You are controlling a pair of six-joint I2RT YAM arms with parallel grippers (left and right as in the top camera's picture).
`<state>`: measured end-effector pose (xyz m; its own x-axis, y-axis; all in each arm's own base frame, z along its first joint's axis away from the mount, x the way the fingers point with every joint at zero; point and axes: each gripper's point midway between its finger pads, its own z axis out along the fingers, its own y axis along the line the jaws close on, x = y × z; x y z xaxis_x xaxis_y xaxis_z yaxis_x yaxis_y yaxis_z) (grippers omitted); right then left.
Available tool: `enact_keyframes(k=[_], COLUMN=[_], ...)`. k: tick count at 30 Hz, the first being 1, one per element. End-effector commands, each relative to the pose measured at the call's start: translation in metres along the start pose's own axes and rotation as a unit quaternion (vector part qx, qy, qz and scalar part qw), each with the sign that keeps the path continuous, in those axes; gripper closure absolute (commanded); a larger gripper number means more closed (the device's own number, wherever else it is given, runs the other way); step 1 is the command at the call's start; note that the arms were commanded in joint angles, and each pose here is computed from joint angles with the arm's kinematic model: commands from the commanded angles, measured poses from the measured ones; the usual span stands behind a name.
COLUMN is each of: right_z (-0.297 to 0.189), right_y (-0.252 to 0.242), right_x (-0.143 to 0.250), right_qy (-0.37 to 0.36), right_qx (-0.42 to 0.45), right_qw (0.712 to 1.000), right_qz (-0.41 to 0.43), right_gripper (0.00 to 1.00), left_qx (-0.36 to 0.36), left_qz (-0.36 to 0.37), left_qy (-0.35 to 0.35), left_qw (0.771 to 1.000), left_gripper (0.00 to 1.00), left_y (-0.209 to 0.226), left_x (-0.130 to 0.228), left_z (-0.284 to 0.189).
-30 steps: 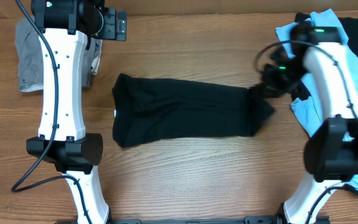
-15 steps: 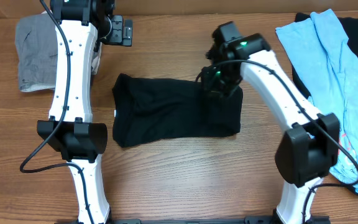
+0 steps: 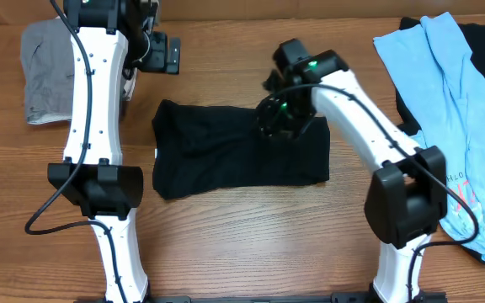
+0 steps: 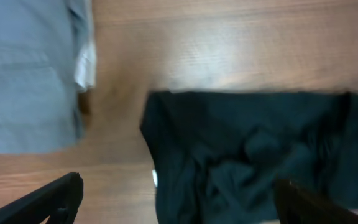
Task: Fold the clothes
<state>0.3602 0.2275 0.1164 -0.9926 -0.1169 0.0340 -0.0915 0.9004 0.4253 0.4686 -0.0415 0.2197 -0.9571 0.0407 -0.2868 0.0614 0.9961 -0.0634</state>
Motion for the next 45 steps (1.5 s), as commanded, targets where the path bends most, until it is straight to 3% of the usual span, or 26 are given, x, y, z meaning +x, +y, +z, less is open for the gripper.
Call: enact_keyframes(k=[1, 10, 15, 21, 26, 31, 34, 41, 45], right_z=[-0.084, -0.129, -0.139, -0.143, -0.143, -0.142, -0.142, -0.143, -0.143], right_y=[-0.022, -0.109, -0.132, -0.145, -0.147, -0.147, -0.147, -0.151, -0.154], right_x=[-0.022, -0.024, -0.026, -0.026, -0.026, -0.025, -0.025, -0.025, -0.026], right_qy=[-0.1, -0.12, -0.132, -0.136, -0.136, -0.135, -0.135, -0.136, -0.138], right_qx=[0.015, 0.04, 0.042, 0.054, 0.06, 0.06, 0.06, 0.071, 0.078], right_qw=[0.995, 0.988, 0.985, 0.983, 0.983, 0.983, 0.983, 0.982, 0.981], right_qz=[0.019, 0.084, 0.103, 0.111, 0.112, 0.112, 0.112, 0.113, 0.114], right_gripper=[0.4, 0.36, 0.29, 0.25, 0.22, 0.21, 0.2, 0.19, 0.17], left_qx=[0.067, 0.107, 0.108, 0.101, 0.03, -0.119, -0.162, -0.156, -0.087], left_qz=[0.038, 0.068, 0.076, 0.086, 0.088, 0.054, 0.032, -0.003, -0.022], left_qy=[0.035, 0.109, 0.144, 0.173, 0.191, 0.211, 0.222, 0.255, 0.268], left_qw=[0.996, 0.986, 0.981, 0.976, 0.977, 0.969, 0.961, 0.954, 0.959], left_gripper=[0.0, 0.0, 0.0, 0.0, 0.0, 0.0, 0.0, 0.0, 0.0], left_y=[-0.018, -0.024, -0.025, -0.028, -0.021, 0.01, 0.023, 0.038, 0.017], left_x=[0.015, 0.046, 0.068, 0.086, 0.098, 0.116, 0.127, 0.15, 0.163], left_z=[0.008, 0.073, 0.112, 0.125, 0.143, 0.155, 0.157, 0.165, 0.179])
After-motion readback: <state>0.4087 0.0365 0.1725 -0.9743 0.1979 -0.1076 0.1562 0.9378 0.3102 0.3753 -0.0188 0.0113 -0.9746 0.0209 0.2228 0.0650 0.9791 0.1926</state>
